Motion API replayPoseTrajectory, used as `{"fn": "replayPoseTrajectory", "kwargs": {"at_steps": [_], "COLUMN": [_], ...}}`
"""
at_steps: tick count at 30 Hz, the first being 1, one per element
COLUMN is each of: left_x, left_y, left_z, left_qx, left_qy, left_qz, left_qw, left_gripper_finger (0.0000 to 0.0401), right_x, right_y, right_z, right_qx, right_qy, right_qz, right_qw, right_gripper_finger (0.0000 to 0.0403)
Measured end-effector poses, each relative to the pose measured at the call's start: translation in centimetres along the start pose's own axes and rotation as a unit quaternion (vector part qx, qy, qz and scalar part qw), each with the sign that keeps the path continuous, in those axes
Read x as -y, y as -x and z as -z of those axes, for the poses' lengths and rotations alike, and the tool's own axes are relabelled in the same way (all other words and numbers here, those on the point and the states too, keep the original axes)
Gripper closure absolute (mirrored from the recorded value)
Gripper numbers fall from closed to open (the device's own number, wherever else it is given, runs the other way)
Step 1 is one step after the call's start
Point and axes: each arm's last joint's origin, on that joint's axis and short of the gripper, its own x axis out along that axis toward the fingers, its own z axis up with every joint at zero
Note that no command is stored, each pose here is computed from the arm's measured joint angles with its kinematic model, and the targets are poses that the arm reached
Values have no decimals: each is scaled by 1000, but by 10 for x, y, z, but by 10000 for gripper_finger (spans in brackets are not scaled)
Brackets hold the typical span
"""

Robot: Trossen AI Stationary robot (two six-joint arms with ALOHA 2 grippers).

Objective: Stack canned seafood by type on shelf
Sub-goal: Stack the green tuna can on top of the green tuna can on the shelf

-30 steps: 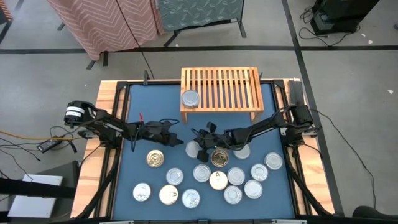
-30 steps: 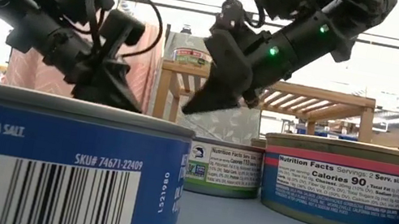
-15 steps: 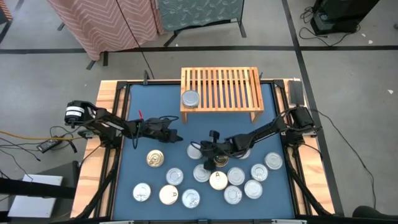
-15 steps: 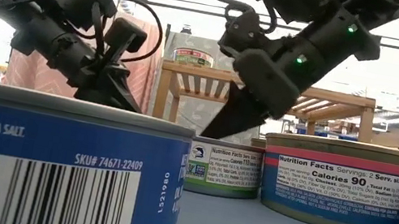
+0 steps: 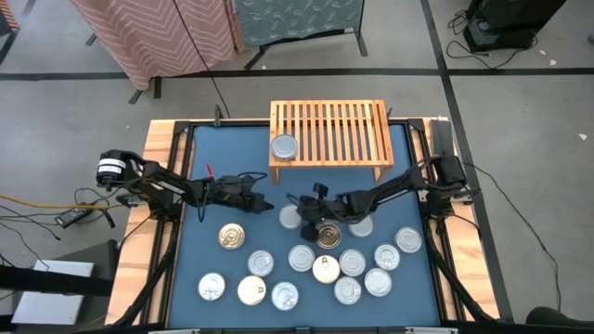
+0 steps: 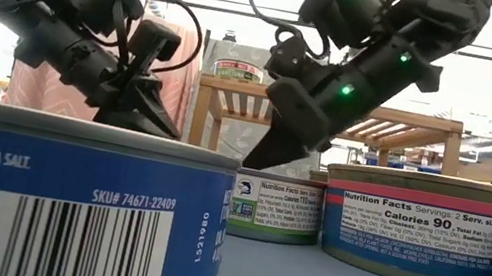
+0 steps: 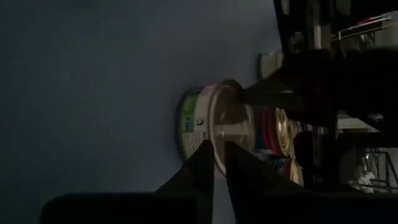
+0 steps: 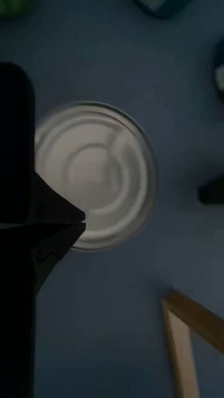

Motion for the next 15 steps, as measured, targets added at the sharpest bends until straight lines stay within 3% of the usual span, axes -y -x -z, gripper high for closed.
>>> {"fn": "replayPoseTrajectory", "kwargs": {"at_steps": [7,11,15], "left_x": [2,4,4], "left_y": [0,0,0], "left_z": [-1,-1,0], "left_qx": [8,-6,-8], "left_qy": [-7,-8,-7], "left_qz": [7,24,23], "left_qw": [1000,1000,1000], "left_gripper_finger": [286,266,259], "right_x": [6,-13,-25], "right_y": [2,19,21], "right_z": [-16,-19,-5], "right_qx": [45,52,29], "right_qy": [-9,6,18], "right_qz": [-2,-24,-37], "right_qw": [999,998,999], "right_gripper_finger": [403,403,403]}}
